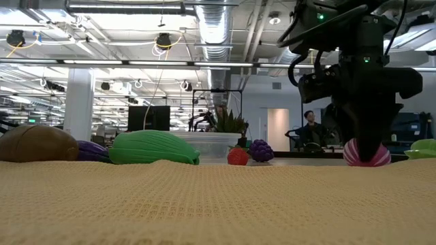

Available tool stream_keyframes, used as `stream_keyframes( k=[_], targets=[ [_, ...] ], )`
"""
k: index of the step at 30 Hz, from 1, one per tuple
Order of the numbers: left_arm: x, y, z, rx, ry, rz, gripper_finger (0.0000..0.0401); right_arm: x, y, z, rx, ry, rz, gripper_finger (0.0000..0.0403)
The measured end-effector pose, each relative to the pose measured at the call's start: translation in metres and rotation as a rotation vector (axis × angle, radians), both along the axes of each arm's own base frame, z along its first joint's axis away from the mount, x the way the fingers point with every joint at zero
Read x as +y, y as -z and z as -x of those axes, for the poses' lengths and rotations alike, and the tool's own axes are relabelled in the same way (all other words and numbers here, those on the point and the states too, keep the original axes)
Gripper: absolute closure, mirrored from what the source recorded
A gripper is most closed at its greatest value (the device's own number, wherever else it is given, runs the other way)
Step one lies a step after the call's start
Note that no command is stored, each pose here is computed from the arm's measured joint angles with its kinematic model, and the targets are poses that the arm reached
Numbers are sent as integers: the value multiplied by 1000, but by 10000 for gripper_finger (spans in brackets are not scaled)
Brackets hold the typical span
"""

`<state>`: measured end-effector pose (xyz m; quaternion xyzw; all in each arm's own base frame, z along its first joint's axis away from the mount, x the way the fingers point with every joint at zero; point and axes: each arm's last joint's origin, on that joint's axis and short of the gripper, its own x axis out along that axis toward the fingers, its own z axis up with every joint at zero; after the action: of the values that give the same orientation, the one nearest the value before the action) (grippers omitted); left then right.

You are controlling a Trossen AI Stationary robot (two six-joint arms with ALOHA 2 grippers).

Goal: Pick and placing Produce into tupperware
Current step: Put the purple onion into the transparent bin

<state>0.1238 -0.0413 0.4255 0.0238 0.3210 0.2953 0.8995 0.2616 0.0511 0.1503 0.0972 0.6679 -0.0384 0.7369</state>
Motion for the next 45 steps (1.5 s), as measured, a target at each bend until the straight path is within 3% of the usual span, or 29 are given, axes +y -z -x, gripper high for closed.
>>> stream_keyframes(
  k=[15, 27, 33, 45],
  targets=[
    [0, 0, 0, 3, 3, -3, 189, 0, -1, 0, -2, 2, -1, 176],
    [0, 0, 0, -1, -1, -10, 189, -13, -35, 9, -133, 70, 0, 178],
    [0, 0, 0, -1, -1, -10, 189, -21, -61, 15, -273, 112, -4, 176],
    [0, 0, 0, -4, -5, -15, 189, -35, -115, 17, -704, 170, -59, 175]
  ],
)
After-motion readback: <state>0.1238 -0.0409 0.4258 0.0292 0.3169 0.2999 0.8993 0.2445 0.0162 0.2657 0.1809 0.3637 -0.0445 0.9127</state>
